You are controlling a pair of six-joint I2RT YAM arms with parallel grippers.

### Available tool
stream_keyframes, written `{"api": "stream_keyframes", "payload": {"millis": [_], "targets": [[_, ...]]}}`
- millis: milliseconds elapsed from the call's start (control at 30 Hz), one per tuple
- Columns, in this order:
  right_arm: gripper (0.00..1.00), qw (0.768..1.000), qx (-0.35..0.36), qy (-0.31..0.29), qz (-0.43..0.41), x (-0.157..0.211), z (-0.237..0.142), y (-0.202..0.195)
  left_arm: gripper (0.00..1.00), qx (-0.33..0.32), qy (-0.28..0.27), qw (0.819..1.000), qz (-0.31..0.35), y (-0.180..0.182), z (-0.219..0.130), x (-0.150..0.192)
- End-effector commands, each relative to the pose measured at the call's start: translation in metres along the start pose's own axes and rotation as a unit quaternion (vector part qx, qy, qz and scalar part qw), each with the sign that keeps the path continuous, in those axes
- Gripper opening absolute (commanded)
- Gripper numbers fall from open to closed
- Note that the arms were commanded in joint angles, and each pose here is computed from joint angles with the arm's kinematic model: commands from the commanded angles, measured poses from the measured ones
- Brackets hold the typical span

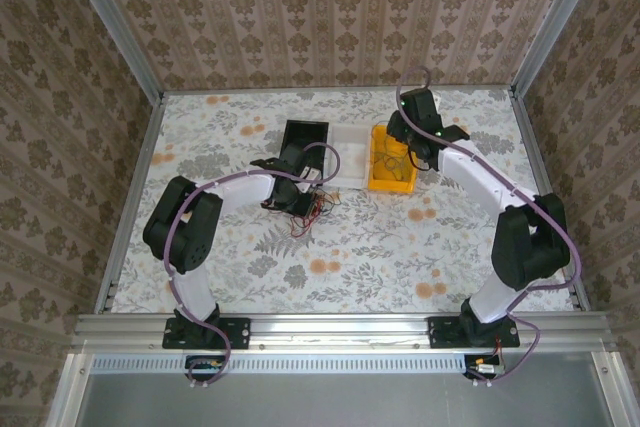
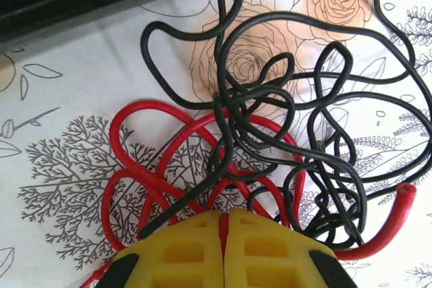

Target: Untangle the cables

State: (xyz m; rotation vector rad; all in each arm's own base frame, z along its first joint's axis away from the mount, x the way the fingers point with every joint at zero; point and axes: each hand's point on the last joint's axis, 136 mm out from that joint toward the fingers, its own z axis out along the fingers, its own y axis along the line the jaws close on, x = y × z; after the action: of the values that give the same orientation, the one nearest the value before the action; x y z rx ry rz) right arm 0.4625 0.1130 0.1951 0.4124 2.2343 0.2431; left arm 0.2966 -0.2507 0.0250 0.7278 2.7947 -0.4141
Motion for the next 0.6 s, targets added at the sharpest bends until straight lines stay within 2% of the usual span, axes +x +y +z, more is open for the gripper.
{"api": "stream_keyframes", "payload": {"millis": [0,167,267,400,567], "targets": [[0.45,0.994,-0.088,0.041,-0.052,0.029,-0.001,0.033,0.00,0.009,0.028,0.999,0.015,-0.007,0.009,0.018],[0.45,0.961,-0.192,0.135,-0.148,0.111,-0.014,0.073,0.00,0.033,0.032,0.999,0.015,-0.014,0.011,0.023],[0.45,0.934,-0.215,0.197,-0.206,0.164,-0.021,0.081,0.00,0.057,0.027,0.998,0.013,-0.021,0.010,0.024],[0.45,0.917,-0.192,0.253,-0.243,0.213,-0.015,0.073,0.00,0.073,0.024,0.997,0.010,-0.027,0.009,0.026],[0.42,0.919,-0.142,0.269,-0.251,0.224,0.005,0.060,0.00,0.081,0.023,0.996,0.016,-0.029,0.002,0.027]]}}
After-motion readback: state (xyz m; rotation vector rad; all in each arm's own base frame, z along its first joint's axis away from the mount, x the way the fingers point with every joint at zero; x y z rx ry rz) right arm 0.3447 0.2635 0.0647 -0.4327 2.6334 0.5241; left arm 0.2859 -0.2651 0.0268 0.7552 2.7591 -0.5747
